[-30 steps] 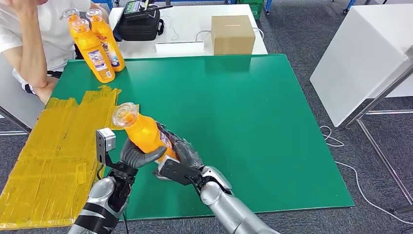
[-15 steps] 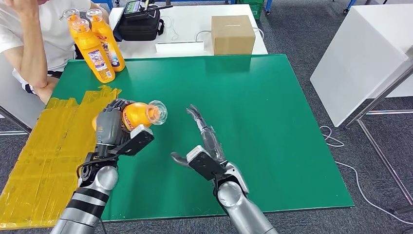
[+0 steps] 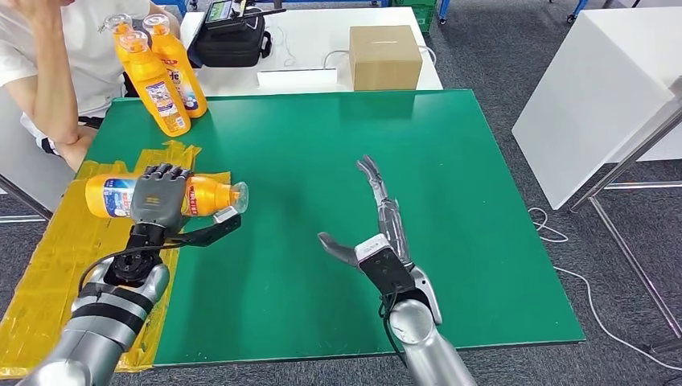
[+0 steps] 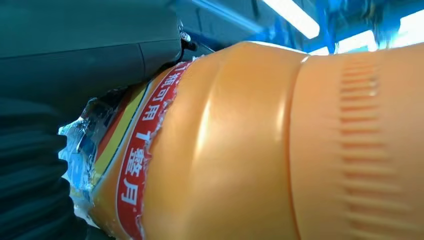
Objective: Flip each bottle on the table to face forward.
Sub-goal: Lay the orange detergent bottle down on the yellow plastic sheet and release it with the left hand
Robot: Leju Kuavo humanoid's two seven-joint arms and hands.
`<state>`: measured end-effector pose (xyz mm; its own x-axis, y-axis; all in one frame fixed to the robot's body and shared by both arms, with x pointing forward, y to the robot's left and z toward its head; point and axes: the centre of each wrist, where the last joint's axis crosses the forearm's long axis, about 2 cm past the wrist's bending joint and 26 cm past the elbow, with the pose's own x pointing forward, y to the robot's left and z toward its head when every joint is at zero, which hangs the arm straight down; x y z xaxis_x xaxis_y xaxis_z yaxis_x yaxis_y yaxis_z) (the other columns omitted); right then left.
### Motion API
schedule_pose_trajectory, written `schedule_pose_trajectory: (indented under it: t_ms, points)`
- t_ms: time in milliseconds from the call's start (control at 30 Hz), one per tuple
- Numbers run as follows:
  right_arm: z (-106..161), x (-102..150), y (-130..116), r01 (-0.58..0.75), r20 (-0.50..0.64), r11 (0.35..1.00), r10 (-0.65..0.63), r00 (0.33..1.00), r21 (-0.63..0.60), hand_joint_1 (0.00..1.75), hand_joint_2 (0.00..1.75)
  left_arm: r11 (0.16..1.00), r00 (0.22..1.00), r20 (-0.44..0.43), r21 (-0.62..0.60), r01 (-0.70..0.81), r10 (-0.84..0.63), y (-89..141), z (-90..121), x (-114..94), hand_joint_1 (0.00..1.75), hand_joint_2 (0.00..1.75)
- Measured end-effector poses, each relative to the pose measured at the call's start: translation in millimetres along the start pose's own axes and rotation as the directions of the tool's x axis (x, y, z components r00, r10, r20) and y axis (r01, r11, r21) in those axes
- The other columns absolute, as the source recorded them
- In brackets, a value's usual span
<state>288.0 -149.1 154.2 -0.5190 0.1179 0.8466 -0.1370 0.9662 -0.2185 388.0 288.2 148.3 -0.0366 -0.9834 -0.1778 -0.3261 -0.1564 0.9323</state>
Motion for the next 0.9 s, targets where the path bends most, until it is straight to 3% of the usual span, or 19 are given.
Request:
schedule_pose_trajectory:
  t_ms: [167,333,567,600,700,733,900]
  points:
    - [4,-1,-11,-0.014,-0.01,0.999,0.014,1.0,-0.038,0.0,1.75,0.971,0.996,0.049,-0.223,0.079,-0.07,-22,-3,-12,1.75,1.75]
    - [6,-2,-14,-0.02,-0.019,0.999,0.019,1.0,-0.045,0.0,1.75,0.926,0.998,0.064,-0.377,0.021,0.003,-43,7,-19,1.75,1.75]
    - [6,-3,-15,-0.014,-0.019,0.999,0.014,1.0,-0.035,0.0,1.75,0.885,0.995,0.027,-0.46,-0.075,0.099,-52,9,-27,1.75,1.75]
    - [6,-3,-15,-0.014,-0.019,0.999,0.014,1.0,-0.035,0.0,1.75,0.883,0.995,0.023,-0.462,-0.079,0.101,-52,9,-28,1.44,1.75]
    - [6,-3,-15,-0.014,-0.019,0.999,0.014,1.0,-0.036,0.0,1.75,0.88,0.994,0.013,-0.467,-0.088,0.106,-53,9,-28,0.14,1.75]
    - [6,-3,-15,-0.014,-0.019,0.999,0.014,1.0,-0.036,0.0,1.75,0.881,0.994,0.007,-0.465,-0.091,0.106,-53,9,-28,0.0,1.75]
    - [6,-3,-15,-0.014,-0.017,0.999,0.013,1.0,-0.035,0.0,1.75,0.916,0.996,-0.045,-0.39,-0.093,0.082,-54,12,-29,0.0,1.75]
